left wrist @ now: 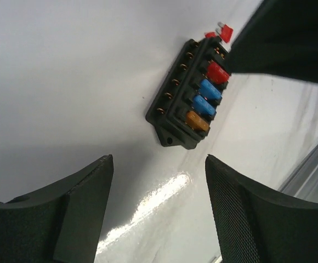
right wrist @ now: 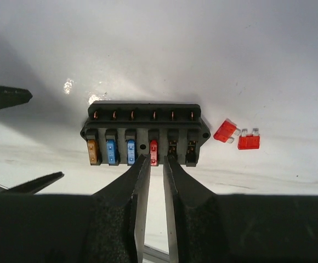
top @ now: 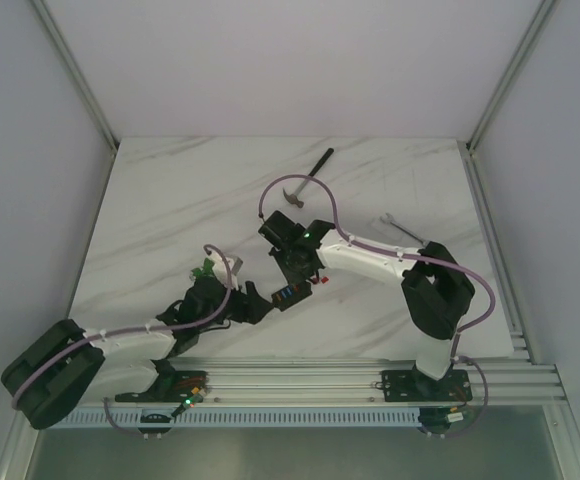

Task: Snap on the fuse box
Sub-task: Adjust the fuse in the fuse box base.

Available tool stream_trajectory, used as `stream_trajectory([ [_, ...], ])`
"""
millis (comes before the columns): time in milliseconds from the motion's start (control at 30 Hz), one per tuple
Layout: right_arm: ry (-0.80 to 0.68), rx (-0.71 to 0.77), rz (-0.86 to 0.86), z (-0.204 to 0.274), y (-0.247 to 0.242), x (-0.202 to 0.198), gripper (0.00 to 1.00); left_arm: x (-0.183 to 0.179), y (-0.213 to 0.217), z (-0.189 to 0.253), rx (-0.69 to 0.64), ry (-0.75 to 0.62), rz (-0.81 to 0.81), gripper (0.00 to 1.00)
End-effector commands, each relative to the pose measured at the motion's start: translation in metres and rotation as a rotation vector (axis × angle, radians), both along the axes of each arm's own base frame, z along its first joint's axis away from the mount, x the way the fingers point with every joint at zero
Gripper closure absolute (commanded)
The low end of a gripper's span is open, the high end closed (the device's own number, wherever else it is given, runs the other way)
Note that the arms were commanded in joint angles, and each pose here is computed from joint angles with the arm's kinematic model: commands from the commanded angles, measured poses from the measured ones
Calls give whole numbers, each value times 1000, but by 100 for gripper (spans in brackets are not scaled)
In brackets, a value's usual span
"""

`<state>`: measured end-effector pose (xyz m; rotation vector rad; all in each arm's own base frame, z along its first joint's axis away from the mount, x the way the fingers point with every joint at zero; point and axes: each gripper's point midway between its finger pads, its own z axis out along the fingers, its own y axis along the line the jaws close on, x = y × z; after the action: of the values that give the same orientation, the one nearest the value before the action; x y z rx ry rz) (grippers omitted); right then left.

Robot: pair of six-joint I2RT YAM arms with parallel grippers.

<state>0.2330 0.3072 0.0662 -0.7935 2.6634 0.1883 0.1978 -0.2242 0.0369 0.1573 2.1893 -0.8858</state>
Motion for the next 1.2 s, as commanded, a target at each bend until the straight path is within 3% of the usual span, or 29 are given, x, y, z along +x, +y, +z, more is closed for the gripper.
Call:
stream_trajectory([
  [0,1,6,2,3,-5,1,77,9,-10,21,25,-279,-81,23],
  [300,-8,2,18,3,-9,1,77,17,-13,20,157,-544,-141,27],
  [533,-9,13,23,1,-7,2,76,11,-28,11,173,-629,-247,28],
  [1167,10,16,34,-7,-4,0,77,7,-48,11,146,-672,-326,33],
])
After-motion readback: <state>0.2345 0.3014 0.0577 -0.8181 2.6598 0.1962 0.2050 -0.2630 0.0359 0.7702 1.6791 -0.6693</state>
